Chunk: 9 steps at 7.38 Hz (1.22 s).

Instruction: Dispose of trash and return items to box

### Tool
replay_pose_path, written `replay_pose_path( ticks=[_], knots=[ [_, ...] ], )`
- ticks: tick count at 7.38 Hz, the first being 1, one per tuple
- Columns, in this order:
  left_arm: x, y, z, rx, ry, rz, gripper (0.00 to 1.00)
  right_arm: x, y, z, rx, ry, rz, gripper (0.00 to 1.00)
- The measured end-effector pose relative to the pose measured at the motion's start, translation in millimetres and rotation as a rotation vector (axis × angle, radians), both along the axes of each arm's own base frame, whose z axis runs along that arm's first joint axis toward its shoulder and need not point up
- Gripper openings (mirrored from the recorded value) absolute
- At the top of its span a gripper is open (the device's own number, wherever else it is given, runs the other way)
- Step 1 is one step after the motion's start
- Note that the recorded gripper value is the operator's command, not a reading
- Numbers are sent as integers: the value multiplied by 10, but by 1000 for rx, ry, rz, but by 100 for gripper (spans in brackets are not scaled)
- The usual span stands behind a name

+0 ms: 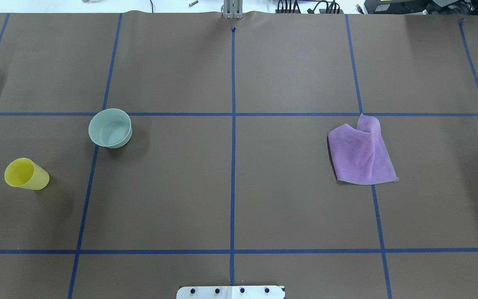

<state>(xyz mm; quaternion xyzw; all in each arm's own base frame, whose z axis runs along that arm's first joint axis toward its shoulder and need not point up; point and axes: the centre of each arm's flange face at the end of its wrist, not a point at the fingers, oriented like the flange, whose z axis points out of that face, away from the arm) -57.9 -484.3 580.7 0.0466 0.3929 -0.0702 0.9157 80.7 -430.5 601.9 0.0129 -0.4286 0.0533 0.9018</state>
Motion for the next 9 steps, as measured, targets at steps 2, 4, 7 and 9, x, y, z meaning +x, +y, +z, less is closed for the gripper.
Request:
replay_pose_path(
  ticks=[2,4,7,9],
  knots=[
    [12,-25,-104,27,3,-1,99,-30,-57,-223,44,2,-4,100],
    [150,-100,-240,-8,26,-44,99,-137,-136,-443,65,1,-7,100],
    [1232,-20,-417,-45,99,-33,99,-161,-133,-471,66,10,-4,100],
    [1881,305,-359,-62,142,-60,99,-162,-128,-467,66,15,-5,100]
  ],
)
